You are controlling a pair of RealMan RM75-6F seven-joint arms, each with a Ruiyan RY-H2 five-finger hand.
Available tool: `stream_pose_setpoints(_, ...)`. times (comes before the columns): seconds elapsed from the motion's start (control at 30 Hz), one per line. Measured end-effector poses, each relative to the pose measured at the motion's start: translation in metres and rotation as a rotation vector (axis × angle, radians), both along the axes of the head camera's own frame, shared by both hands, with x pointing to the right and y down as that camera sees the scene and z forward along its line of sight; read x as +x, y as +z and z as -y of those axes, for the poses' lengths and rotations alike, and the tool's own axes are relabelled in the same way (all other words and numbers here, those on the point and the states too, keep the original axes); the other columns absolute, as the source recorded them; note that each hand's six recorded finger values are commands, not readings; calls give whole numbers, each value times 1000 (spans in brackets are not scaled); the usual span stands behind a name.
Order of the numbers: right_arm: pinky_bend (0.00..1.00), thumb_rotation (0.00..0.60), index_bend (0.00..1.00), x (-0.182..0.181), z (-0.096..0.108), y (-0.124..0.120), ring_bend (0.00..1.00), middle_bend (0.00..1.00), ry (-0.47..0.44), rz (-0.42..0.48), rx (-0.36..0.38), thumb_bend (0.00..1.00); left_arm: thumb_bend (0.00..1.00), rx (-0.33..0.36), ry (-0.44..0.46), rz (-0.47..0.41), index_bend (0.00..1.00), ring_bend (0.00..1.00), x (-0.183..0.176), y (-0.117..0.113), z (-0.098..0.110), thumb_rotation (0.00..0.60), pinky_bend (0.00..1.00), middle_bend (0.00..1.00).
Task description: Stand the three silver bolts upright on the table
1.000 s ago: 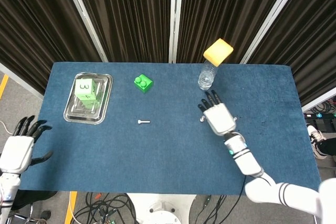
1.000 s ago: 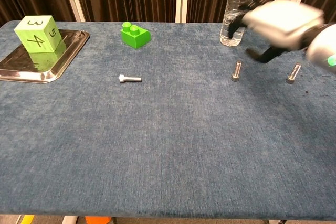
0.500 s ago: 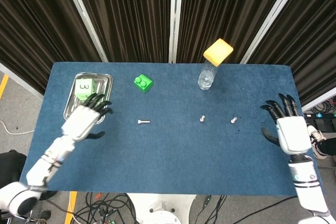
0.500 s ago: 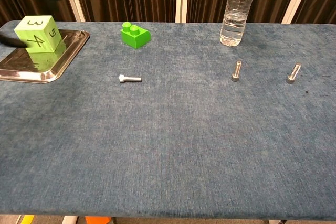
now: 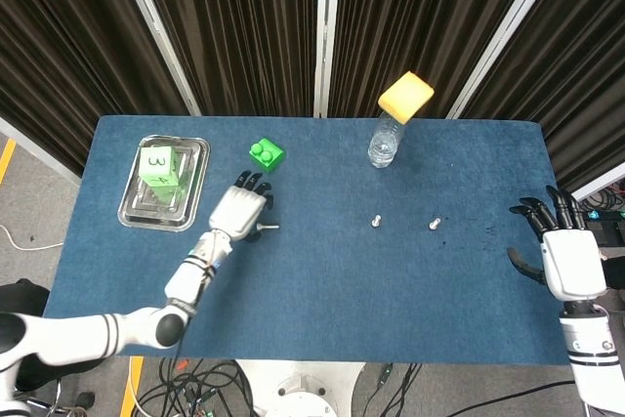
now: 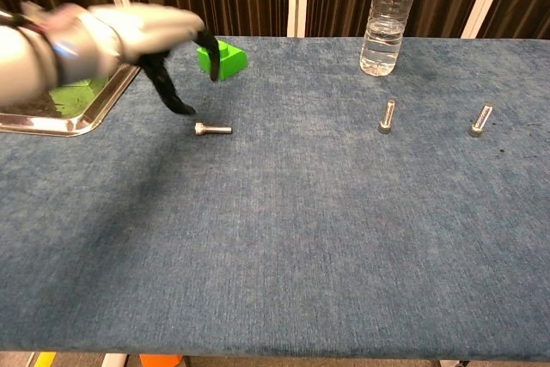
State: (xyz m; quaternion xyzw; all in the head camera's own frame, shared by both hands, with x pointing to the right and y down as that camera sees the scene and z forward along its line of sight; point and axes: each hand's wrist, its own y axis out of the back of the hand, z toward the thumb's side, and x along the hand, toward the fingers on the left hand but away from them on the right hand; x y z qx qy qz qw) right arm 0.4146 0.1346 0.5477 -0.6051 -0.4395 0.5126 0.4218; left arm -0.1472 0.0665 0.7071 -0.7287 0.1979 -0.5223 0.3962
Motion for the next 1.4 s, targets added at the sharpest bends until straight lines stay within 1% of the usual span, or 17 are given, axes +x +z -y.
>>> stream_pose_setpoints(0.1,0,600,295,1,1,3,0,230,2,2,-8,151,195,-6,-13,33,398,11,11,15,0,600,0,177)
stream_pose_setpoints(0.17,0,600,295,1,1,4,0,230,4,5,-12,151,212,-8,-30,47,423,11,16,22,0,600,0,177)
stream_pose_setpoints(0.3,0,600,295,4,1,4,0,230,13,7,-13,151,255,-3,-49,67,457,11,18,30,1,600,0,177)
stream_pose_setpoints(0.57,0,600,295,9,-1,7,0,230,24,6,-26,152,263,-38,-85,77,474,11,14,44,-6,600,0,177)
stream_pose_setpoints(0.73,0,600,295,11,-1,8,0,229,30,3,-32,151,276,-65,-103,57,474,11,16,48,-10,600,0,177)
stream_pose_setpoints(0.9,0,600,296,13,-2,9,0,229,37,0,-36,151,298,-83,-98,49,487,11,21,50,-12,600,0,177)
stream_pose_setpoints(1.23,0,600,295,17,-4,11,0,229,48,-4,-42,151,335,-93,-94,42,499,11,27,53,-15,600,0,177)
stream_pose_setpoints(1.4,0,600,296,20,-4,11,0,229,57,-7,-44,151,352,-78,-88,58,510,11,27,54,-14,600,0,177)
